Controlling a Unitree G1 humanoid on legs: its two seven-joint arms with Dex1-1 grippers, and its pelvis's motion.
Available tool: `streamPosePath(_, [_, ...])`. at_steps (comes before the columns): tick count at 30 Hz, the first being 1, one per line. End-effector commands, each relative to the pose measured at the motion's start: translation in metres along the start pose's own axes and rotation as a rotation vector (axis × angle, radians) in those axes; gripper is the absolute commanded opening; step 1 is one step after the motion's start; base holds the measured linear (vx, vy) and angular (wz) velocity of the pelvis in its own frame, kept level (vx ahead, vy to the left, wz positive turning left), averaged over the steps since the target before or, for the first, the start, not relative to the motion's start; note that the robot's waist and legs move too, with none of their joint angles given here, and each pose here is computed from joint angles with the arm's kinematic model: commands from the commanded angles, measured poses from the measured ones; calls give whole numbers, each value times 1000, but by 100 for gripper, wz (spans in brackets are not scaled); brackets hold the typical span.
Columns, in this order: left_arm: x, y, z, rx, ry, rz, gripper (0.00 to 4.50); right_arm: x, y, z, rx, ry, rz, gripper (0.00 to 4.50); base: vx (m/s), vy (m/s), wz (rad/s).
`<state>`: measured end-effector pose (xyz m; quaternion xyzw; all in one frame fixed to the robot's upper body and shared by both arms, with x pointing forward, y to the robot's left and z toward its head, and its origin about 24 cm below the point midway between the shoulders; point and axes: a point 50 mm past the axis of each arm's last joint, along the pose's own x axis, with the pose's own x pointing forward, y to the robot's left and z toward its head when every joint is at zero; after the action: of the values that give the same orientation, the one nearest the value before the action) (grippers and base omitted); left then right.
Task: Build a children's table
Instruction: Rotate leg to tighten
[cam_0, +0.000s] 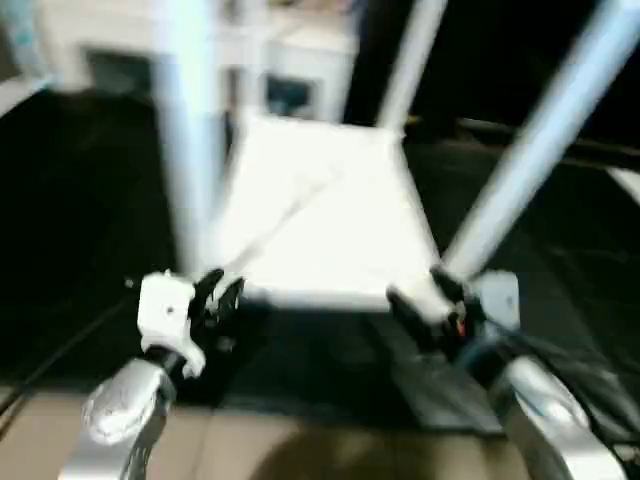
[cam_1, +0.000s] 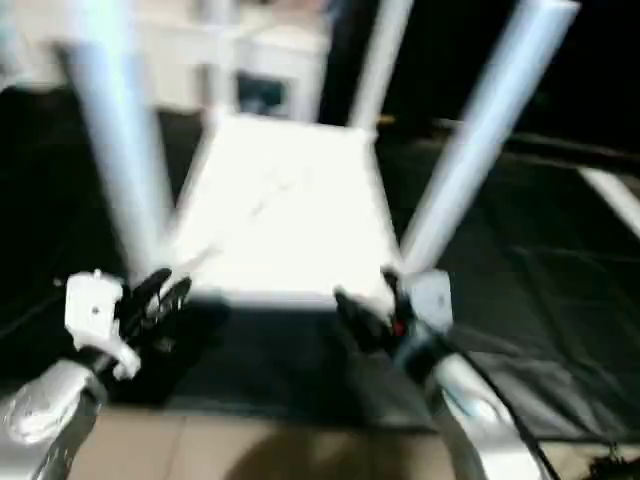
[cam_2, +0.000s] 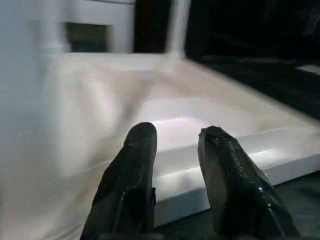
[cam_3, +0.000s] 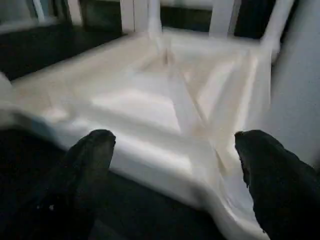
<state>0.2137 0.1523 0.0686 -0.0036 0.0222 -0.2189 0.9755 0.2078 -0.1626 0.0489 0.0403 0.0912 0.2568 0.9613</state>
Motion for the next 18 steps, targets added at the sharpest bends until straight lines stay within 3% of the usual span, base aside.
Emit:
streamPosePath(1, [-6, 4, 2, 33, 5, -31, 161, 3, 8, 6, 8, -25, 64, 418, 71, -45, -8])
streamPosePath(6, [-10, 5, 1, -18, 14, -73, 161, 3, 8, 5, 30, -12, 75, 418, 23, 9, 3])
streamPosePath(8, [-9, 6, 2, -21, 14, -77, 192, 3, 8, 5, 30, -11, 76, 418, 0, 0, 0])
streamPosePath(11, [-8, 5, 4, -24, 10, -118, 201, 2, 5, 7, 33, -18, 76, 418, -46, 5, -1])
streamPosePath(13, [-5, 5, 6, 12, 21, -155, 226, 2, 1, 11, -6, -50, 84, 450, -79, -2, -1])
streamPosePath(18, [1, -3, 7, 65, 70, -316, 273, -1, -4, 14, -7, -22, 135, 450, -68, -10, -1])
